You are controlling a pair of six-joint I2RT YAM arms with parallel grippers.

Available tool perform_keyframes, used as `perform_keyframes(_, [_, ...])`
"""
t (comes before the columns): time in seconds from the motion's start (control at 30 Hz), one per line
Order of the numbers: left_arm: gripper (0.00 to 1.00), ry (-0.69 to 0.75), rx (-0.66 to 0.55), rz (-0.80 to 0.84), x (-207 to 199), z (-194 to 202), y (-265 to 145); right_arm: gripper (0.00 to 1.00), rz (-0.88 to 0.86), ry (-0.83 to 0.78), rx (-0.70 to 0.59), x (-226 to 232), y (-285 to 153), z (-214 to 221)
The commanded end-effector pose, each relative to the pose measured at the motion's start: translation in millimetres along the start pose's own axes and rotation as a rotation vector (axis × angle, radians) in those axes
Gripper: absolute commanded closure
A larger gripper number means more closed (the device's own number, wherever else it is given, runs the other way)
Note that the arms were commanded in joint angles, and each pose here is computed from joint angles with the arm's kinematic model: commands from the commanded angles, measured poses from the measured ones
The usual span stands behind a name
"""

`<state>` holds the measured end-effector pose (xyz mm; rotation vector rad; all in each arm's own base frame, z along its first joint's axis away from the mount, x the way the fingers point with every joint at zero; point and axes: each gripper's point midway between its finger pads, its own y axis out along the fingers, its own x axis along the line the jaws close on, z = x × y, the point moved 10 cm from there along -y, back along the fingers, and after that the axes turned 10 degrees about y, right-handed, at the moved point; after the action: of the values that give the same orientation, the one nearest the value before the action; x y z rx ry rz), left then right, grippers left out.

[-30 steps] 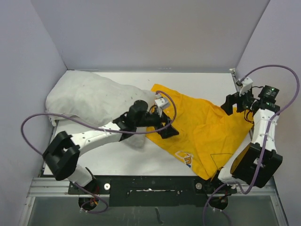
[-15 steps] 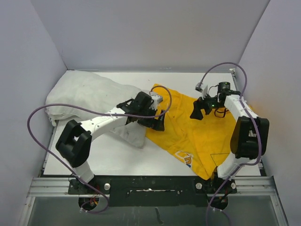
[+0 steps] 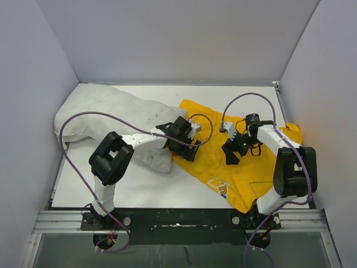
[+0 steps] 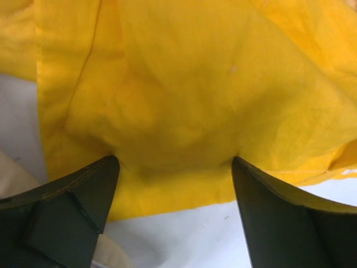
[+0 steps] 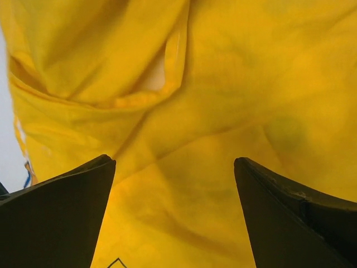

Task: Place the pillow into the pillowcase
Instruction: Flatten out the pillowcase at the center of the board.

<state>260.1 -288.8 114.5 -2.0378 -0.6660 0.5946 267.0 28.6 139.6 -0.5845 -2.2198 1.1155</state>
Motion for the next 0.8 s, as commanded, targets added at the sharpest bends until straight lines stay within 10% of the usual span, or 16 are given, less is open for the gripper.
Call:
perform_keyframes(0.0, [0.27, 0.0, -0.029, 0.039, 3.2, -11.3, 15.9, 0.11, 0.168, -0.029, 0.138, -8.3, -4.6, 23.6])
perform_keyframes(0.23, [0.97, -0.067, 0.055, 0.202, -28.8, 19.1, 7.5, 0.23, 0.29, 0.031, 0.19, -22.5, -13.3, 54.0])
perform_keyframes(0.47, [1.0, 0.001, 0.136, 0.214, -80.5, 56.8, -41.2, 0.87, 0.47, 0.086, 0.185, -84.4, -44.7, 62.5])
perform_keyframes(0.77, [0.96, -0.094, 0.265, 0.054, -79.6, 108.8, -68.5, 0.95, 0.607, 0.084, 0.069, -147.8, -83.1, 7.7])
